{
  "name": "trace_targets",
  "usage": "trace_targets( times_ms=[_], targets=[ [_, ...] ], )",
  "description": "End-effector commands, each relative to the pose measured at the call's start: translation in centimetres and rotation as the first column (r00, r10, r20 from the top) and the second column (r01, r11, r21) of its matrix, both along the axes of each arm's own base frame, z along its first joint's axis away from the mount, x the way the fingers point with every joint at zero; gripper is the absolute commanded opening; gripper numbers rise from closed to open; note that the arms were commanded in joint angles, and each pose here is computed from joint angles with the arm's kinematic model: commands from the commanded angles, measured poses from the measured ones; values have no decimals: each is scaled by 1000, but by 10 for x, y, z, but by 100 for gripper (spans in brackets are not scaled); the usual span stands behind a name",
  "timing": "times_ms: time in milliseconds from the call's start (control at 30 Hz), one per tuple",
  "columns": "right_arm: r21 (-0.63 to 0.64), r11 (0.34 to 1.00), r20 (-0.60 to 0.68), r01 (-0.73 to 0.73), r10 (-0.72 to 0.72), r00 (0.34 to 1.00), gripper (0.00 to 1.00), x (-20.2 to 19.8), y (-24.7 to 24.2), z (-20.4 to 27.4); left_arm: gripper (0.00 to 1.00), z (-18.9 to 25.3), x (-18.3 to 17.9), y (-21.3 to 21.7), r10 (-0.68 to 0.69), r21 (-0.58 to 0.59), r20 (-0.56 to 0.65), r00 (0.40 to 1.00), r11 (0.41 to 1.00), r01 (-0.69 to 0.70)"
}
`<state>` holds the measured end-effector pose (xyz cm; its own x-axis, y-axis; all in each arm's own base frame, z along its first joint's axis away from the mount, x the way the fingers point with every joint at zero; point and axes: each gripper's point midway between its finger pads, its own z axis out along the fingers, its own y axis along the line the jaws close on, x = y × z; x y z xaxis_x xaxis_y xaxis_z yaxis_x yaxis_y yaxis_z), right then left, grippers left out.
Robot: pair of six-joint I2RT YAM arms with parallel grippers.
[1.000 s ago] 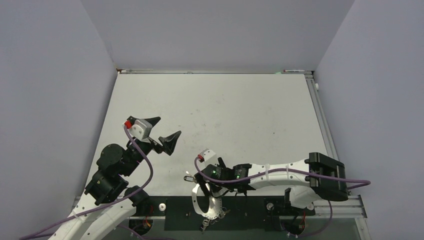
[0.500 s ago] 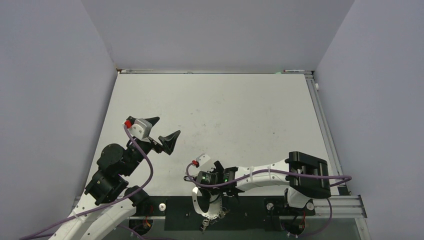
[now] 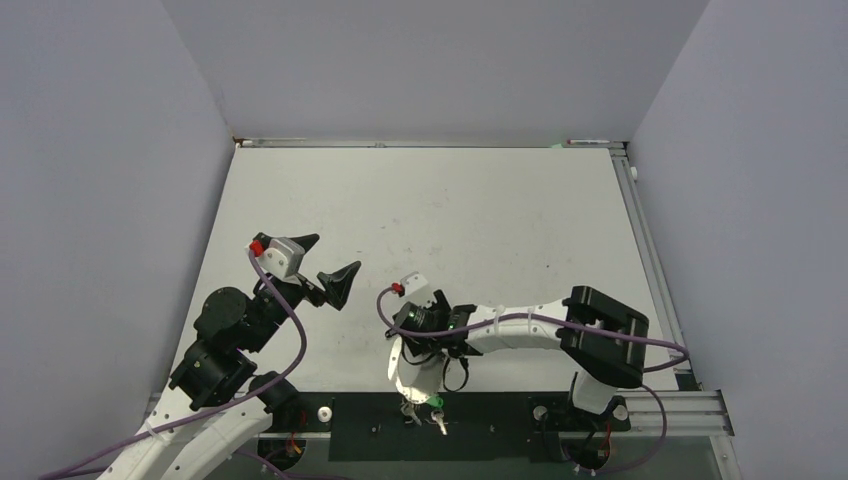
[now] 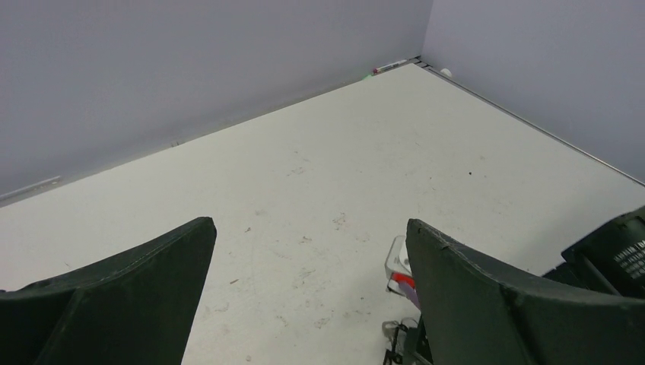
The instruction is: Put the keys on the keyring
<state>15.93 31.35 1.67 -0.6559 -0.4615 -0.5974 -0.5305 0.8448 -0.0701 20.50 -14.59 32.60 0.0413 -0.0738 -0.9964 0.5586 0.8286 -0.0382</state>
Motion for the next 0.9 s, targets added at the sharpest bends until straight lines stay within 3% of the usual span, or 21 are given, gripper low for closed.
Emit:
trace_targets(
  times_ms=[0, 300, 467, 667, 867],
  targets=[
    [-85, 995, 118, 48, -38, 992, 63, 57, -21, 6, 94, 10, 2, 3, 18, -13, 22, 1000, 1000, -18],
    [-117, 980, 160, 161, -142, 977, 63, 135, -62, 0, 94, 9, 3, 4, 25, -9, 17, 1000, 1000, -25],
    [-150, 931, 182, 332, -304, 935, 66, 175, -116, -5, 94, 8, 4, 4, 29, -5, 16, 999, 1000, -29],
    [-22, 932, 180, 362, -353, 918, 80, 190, -123, 25, 94, 5, 7, 4, 37, 3, 6, 999, 999, -37],
    [183, 943, 261, 278, -320, 911, 85, 195, -103, 111, 96, 0, 12, 5, 60, 10, -8, 998, 998, -60]
  ],
)
